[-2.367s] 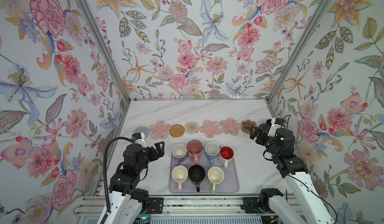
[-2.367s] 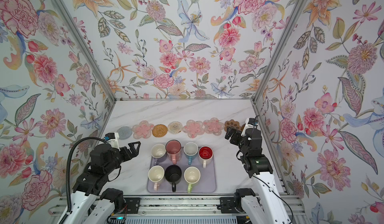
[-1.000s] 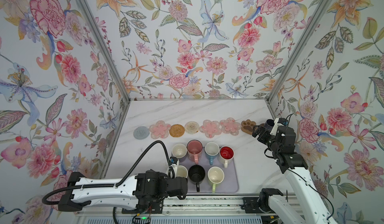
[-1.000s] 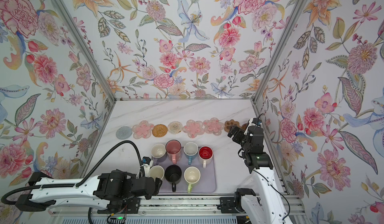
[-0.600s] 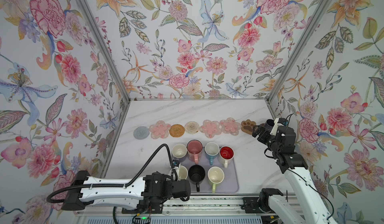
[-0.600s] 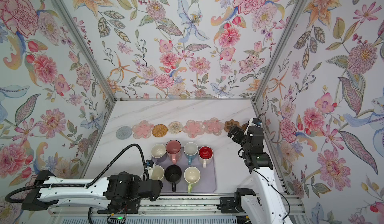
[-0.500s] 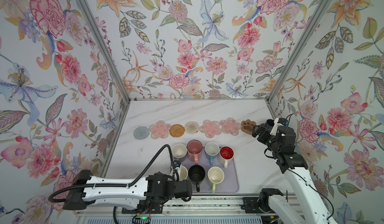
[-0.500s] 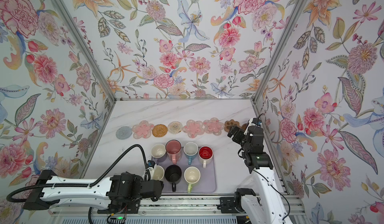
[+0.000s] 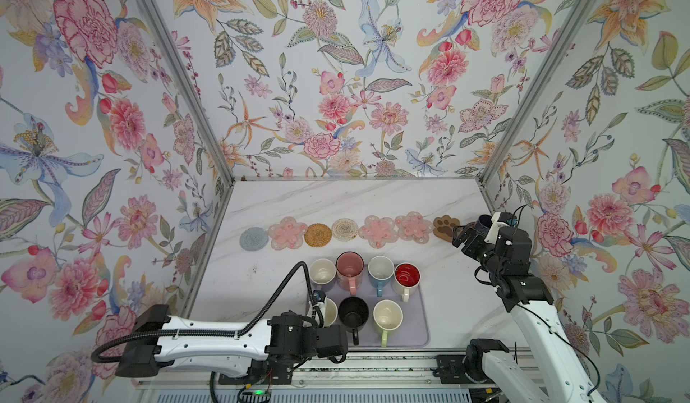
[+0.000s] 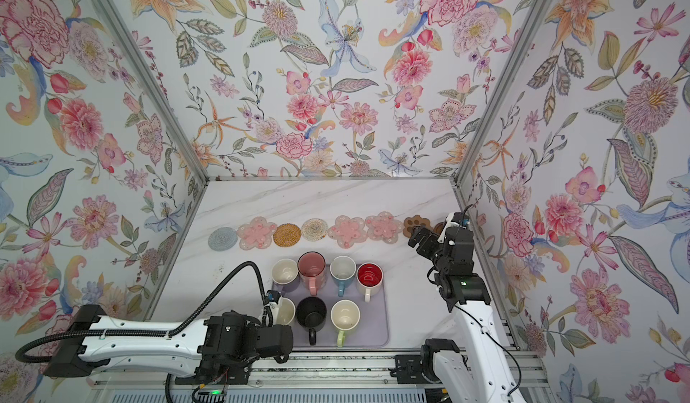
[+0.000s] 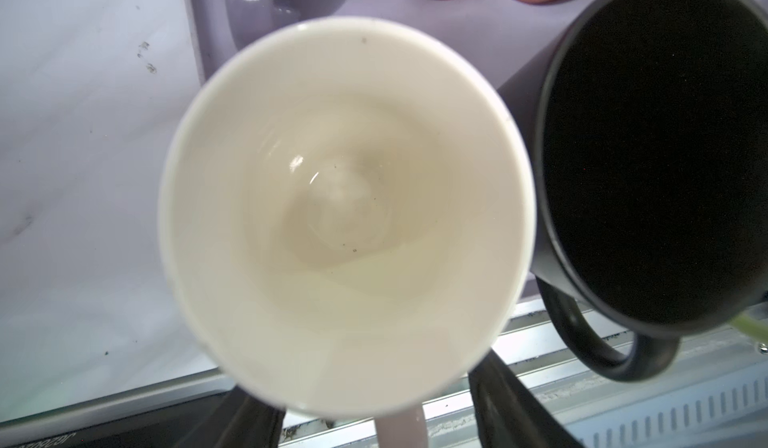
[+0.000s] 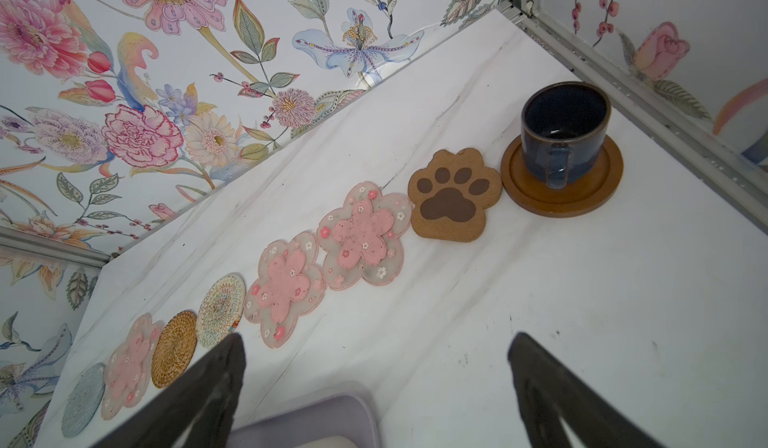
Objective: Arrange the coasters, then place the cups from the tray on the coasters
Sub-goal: 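Lower the left gripper and grasp the cream mug by its rim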
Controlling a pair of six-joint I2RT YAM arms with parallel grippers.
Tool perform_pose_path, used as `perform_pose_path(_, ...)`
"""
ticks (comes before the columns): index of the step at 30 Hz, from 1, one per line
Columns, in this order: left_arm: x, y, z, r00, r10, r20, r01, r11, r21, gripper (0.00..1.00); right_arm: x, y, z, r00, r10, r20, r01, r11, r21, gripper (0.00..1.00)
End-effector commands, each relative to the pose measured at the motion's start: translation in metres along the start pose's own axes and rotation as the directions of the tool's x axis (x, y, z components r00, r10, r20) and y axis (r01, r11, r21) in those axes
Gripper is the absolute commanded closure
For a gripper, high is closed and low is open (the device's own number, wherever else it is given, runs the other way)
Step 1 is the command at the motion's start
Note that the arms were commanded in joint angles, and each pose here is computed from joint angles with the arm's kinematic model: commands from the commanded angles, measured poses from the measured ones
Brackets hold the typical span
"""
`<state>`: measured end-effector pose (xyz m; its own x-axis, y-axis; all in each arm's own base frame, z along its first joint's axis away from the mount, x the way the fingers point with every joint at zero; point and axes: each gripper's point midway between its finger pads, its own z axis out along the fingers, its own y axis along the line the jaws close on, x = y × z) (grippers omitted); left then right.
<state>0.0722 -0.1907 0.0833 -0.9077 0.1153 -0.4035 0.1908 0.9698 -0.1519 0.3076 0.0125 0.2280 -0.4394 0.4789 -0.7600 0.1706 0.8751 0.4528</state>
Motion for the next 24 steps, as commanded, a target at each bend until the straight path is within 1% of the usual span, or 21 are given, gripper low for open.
perform_pose_path(1,0.0019,0.006,0.0056,1.0,0.004,0.009,-0.003,0.999,-0.032,0.34,0.0016,-0.0001,0.0005,1.0,0.013,-0.002,-0.013,1.0,-0.008,0.01)
perform_pose_path(3,0.0021,0.0063,0.0075,1.0,0.004,0.006,-0.004,0.999,-0.037,0.38,0.0029,0.0002,0.0019,1.0,0.016,-0.007,-0.016,1.0,-0.011,0.01)
perform_pose_path(7,0.0032,0.0088,0.0106,1.0,0.004,-0.005,-0.004,0.999,-0.05,0.51,0.0033,0.0013,0.0033,1.0,0.018,-0.01,-0.018,1.0,-0.018,0.01)
perform_pose_path(14,0.0032,0.0104,0.0108,1.0,0.015,-0.013,-0.015,0.997,-0.073,0.64,0.0039,0.0022,0.0043,1.0,0.02,-0.012,-0.02,0.999,-0.025,0.01)
perform_pose_path(20,0.0029,0.0119,0.01,0.999,0.028,-0.02,-0.03,0.994,-0.101,0.71,0.0049,0.0031,0.0054,1.0,0.02,-0.017,-0.021,0.999,-0.031,0.01)
perform_pose_path(21,0.0027,0.0121,0.0091,0.999,0.032,-0.02,-0.034,0.994,-0.104,0.74,0.0046,0.0032,0.0055,1.0,0.02,-0.016,-0.02,0.999,-0.031,0.01)
perform_pose_path(24,0.0006,0.0137,0.0065,0.999,0.033,-0.015,-0.034,0.993,-0.115,0.87,0.0052,0.0026,0.0056,1.0,0.02,-0.017,-0.021,0.999,-0.03,0.01)
